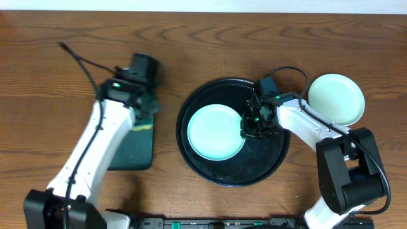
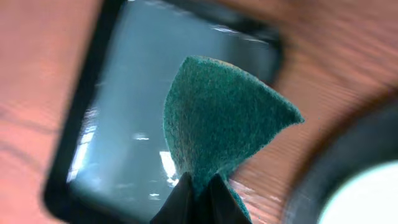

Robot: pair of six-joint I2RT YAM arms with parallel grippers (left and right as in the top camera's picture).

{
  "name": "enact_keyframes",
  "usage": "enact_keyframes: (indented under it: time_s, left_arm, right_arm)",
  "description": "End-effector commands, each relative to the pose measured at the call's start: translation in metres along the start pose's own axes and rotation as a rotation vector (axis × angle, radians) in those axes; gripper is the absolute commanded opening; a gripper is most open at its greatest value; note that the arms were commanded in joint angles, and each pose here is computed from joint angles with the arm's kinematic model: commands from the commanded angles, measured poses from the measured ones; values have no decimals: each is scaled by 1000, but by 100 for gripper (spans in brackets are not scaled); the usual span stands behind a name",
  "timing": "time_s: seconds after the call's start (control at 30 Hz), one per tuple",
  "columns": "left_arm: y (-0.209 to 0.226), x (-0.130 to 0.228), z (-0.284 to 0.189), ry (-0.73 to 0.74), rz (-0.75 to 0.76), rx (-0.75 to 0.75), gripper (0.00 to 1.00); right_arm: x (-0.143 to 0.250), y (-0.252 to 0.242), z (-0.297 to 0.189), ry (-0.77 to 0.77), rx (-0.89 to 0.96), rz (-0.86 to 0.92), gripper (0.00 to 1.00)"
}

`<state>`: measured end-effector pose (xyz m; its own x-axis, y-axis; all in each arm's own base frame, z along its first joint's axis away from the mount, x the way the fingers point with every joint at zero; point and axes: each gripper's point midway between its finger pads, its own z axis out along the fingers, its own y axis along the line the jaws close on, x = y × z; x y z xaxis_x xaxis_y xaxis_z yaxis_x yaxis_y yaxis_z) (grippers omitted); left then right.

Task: Clean dirty plates on tray and stack at the side
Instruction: 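Return the sponge to the basin with the left gripper and release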

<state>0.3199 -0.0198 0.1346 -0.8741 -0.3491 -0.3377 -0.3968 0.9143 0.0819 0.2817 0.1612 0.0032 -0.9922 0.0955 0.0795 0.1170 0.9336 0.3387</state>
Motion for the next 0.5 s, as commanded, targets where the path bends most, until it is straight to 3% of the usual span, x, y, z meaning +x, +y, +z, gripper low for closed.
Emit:
enact_keyframes:
  time_s: [0.0,0.2,0.47]
  left_arm:
    - [36,-2,21,55,-68,-87,7]
    - [57,12,63,171,-124,-128,7]
    - [37,29,113,282,-85,-91,7]
  right_arm:
    - [0,-21,4,-8,83,13,1]
    - [-2,-20,4,-15,79,10,1]
    - [-2,-20,4,-14,79,11,1]
